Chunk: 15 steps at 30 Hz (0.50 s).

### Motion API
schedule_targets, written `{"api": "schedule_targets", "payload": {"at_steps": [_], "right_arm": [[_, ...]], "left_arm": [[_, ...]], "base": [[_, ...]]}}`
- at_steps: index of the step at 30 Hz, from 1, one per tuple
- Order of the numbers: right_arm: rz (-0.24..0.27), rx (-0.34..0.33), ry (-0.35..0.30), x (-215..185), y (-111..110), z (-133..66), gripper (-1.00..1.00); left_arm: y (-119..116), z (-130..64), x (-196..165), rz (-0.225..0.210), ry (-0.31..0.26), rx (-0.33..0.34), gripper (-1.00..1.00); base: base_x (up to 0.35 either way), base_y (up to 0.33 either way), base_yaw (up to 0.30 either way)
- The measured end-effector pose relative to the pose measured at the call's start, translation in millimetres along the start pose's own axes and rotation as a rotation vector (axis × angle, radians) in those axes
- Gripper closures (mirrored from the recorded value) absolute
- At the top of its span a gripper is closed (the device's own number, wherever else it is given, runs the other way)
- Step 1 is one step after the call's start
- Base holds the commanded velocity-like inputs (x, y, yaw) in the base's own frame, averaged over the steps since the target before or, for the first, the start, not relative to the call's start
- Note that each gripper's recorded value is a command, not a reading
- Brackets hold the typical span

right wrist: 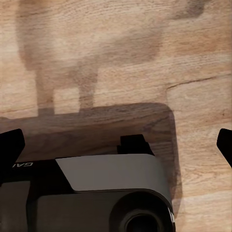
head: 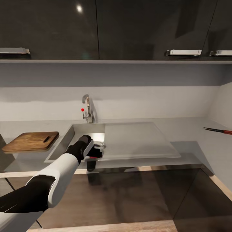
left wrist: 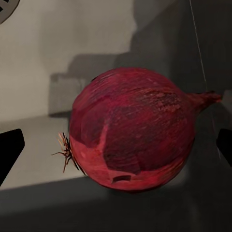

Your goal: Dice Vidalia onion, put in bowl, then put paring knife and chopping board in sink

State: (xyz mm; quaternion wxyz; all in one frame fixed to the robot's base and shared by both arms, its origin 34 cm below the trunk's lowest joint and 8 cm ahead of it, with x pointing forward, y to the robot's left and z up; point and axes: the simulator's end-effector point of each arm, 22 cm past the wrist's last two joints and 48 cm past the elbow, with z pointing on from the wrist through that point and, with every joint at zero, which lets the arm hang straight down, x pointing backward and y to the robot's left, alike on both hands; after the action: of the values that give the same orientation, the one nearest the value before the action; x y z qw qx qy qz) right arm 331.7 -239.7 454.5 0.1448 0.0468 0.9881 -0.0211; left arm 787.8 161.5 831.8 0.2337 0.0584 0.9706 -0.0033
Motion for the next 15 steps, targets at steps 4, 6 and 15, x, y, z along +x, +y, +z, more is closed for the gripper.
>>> {"api": "schedule_targets", "payload": {"at_steps": [4,6,15], "right_arm": [[0.000,0.001,0.000,0.0,-0.1,0.0,-1.00],[0.000,0.001,0.000,0.2,-0.3,0.0,-1.00],[0.000,0.002,0.009,3.5,-0.4,0.6,-1.00]], "left_arm": [[0.0,0.1,0.3,0.000,0.001,0.000,-1.00],[0.0,0.4,0.5,0.000,0.001,0.000,-1.00],[0.5,4.7,2.6,0.000,0.008,-0.001,-1.00]], "base": [[0.016,0.000,0.000],[0.097,0.000,0.000],[0.093,0.000,0.000]]}}
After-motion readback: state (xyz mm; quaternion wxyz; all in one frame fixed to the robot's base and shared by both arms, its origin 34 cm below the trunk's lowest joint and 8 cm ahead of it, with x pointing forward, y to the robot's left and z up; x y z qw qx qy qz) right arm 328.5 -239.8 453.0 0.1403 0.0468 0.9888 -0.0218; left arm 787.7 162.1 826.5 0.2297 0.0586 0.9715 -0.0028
